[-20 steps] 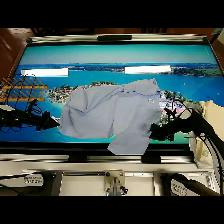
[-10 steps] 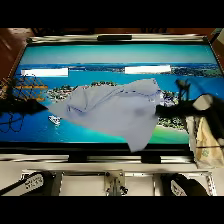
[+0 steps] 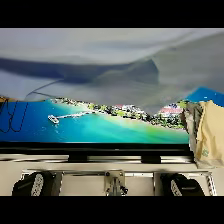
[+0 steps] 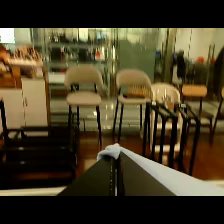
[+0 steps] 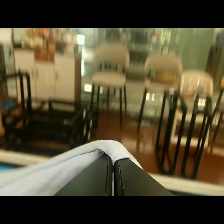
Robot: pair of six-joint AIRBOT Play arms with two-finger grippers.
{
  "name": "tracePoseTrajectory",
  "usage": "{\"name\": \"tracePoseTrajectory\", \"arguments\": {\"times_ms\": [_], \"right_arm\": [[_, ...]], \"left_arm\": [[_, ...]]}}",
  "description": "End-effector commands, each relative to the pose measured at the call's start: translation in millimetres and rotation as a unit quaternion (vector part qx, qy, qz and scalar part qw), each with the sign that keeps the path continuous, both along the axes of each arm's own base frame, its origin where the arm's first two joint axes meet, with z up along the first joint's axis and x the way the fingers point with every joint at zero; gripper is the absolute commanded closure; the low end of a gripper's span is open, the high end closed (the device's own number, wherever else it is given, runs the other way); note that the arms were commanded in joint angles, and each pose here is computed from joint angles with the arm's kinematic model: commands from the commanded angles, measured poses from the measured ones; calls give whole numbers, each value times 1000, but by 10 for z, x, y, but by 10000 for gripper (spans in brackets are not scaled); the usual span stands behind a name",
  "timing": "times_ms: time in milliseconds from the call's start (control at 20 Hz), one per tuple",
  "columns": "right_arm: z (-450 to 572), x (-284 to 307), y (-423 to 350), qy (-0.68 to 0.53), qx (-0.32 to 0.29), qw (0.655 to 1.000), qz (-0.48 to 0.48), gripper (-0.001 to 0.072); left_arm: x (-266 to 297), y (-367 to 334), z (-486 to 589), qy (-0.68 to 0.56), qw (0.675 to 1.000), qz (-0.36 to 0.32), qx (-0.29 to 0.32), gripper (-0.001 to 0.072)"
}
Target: Fold the shirts.
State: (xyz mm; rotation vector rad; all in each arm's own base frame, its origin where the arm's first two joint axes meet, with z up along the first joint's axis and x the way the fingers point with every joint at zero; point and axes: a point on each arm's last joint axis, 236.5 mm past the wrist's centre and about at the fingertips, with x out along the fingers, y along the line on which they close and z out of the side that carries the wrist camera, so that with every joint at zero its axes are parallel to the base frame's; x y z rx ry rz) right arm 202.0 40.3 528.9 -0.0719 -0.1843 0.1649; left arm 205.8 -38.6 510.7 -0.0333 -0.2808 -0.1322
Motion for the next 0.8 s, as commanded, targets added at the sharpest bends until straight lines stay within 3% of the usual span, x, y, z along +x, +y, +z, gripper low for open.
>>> {"name": "tracePoseTrajectory", "arguments": {"times_ms": [0, 350, 550, 750], "right_arm": [[189, -477, -33, -31, 0, 1000, -8, 641], [-686, 303, -404, 163, -48, 982, -86, 641], [-1858, 1195, -482, 381, -61, 918, -89, 641], [-3409, 2283, -268, 530, -12, 846, -55, 641]], "left_arm": [[-602, -15, 249, -61, 997, 49, -5, 678], [-14, 312, -497, 96, 992, 81, 12, 677], [770, 635, -1428, 239, 968, 66, -22, 677], [1665, 748, -2967, 435, 898, 11, -71, 678]]}}
